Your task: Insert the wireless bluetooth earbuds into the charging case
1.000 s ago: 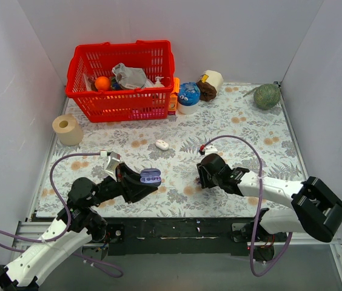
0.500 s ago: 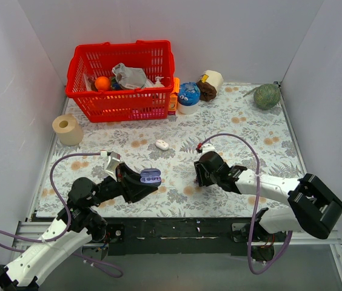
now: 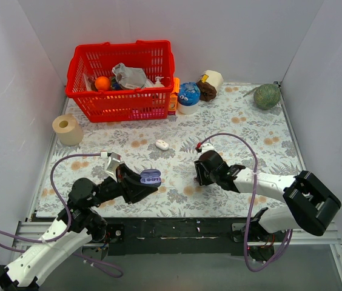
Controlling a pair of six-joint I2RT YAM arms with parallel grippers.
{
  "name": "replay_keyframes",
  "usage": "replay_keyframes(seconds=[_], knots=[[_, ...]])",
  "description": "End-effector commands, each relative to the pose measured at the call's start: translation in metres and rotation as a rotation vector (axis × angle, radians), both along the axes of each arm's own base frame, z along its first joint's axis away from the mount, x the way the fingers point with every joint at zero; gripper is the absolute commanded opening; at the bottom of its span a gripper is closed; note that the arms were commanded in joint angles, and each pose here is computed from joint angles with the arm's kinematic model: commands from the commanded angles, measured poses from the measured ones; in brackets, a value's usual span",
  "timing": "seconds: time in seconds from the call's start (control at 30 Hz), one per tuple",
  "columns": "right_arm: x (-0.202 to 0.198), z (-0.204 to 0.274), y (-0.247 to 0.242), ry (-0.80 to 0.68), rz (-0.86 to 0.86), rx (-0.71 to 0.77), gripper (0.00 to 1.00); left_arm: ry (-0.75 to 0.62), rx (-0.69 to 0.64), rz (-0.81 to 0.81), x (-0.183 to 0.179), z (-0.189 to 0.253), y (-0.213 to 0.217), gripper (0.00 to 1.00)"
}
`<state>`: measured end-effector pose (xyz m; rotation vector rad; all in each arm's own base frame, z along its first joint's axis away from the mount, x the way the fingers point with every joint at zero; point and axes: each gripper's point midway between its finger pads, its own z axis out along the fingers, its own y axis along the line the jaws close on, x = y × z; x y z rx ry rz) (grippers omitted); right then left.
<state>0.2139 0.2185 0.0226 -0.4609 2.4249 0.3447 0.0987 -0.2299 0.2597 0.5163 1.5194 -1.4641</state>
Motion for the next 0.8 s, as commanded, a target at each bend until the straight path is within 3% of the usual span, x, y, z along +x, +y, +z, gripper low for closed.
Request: replay_keyframes(seconds=[0.0, 0.3, 0.43, 0.5, 0.7, 0.77], knots=[[0.002, 0.0, 0.005, -0.009, 0.039, 0.002, 0.38, -0.009, -0.007, 0.008, 0.0, 0.0, 0.001, 0.0], [0.004, 0.004, 0.006, -0.017, 0.122, -0.057, 0.03, -0.012, -0.005, 0.001, -0.001, 0.002, 0.0, 0.0], [0.001, 0.062, 0.021, -0.134, 0.229, -0.005, 0.01, -0.037, -0.015, -0.01, -0.002, 0.005, 0.0, 0.0], [-0.005, 0.12, 0.041, -0.239, 0.34, 0.056, 0.01, -0.044, -0.009, -0.02, -0.002, 0.004, -0.003, 0.0], [-0.057, 0.217, 0.052, -0.414, 0.617, -0.044, 0.01, -0.016, 0.128, -0.104, 0.009, -0.011, -0.024, 0.0], [-0.072, 0.229, 0.047, -0.428, 0.667, -0.09, 0.01, 0.011, 0.172, -0.171, 0.011, -0.022, -0.035, 0.0]])
